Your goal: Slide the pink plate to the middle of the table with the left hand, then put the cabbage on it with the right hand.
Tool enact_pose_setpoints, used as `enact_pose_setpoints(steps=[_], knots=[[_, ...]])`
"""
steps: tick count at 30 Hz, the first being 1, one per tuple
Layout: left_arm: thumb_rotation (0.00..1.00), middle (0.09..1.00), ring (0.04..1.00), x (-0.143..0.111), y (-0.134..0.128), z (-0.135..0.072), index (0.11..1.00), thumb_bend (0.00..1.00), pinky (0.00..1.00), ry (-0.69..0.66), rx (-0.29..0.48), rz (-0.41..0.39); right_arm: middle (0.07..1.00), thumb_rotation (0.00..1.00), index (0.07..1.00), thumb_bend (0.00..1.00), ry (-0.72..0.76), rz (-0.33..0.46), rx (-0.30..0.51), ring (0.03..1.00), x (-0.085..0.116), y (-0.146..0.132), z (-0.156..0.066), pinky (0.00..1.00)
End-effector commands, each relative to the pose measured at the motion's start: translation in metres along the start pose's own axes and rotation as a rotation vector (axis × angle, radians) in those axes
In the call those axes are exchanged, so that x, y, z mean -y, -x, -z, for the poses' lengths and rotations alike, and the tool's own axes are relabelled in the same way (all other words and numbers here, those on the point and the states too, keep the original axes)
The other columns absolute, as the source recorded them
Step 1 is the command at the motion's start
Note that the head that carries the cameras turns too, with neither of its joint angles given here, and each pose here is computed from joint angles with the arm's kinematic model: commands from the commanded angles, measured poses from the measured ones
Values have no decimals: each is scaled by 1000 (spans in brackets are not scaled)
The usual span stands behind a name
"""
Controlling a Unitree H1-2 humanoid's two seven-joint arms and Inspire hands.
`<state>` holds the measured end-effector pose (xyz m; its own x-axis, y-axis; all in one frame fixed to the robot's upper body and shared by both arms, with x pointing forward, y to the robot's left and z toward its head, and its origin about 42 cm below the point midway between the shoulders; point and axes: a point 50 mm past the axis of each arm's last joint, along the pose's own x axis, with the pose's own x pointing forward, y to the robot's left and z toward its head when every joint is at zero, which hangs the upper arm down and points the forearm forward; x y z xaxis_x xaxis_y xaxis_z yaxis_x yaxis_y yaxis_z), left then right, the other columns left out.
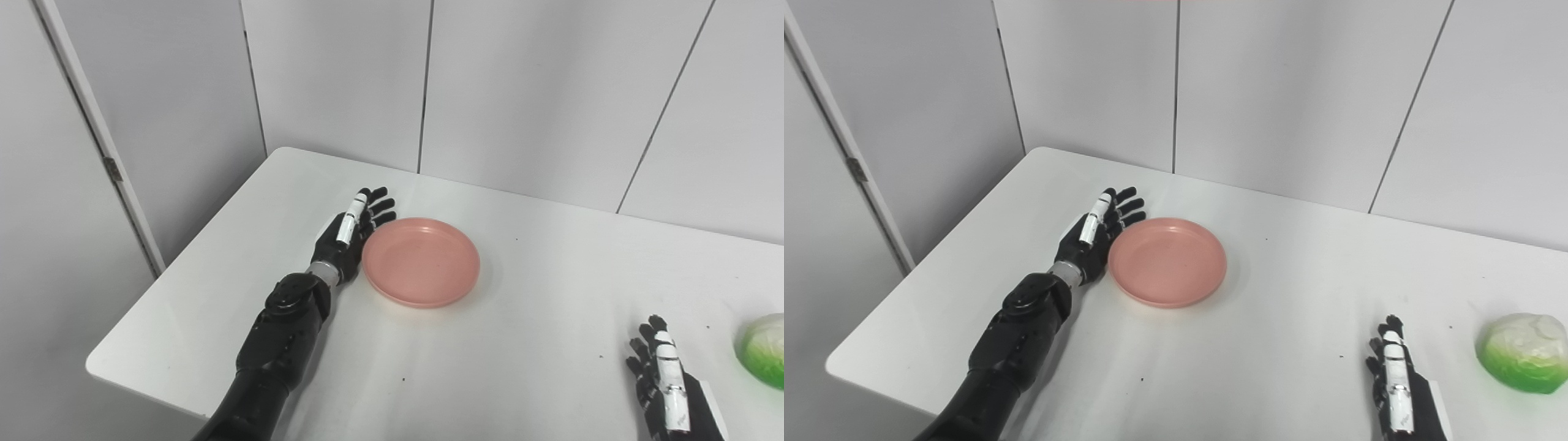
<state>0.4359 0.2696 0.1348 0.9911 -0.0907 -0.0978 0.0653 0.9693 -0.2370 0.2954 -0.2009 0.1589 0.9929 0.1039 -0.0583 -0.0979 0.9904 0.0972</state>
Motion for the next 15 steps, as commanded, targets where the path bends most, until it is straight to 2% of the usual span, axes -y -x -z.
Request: enact_pose_setpoints(steps=[1,15], knots=[[1000,879,874,11,2,9,864,391,857,-11,-48,45,1000,1000,1000,171,-5,-13,82,1000,-6,-5,-15,1000],[1000,893,895,43,11,16,872,386,889,-51,-52,150,1000,1000,1000,177,-7,-8,84,1000,-14,-7,-10,1000]])
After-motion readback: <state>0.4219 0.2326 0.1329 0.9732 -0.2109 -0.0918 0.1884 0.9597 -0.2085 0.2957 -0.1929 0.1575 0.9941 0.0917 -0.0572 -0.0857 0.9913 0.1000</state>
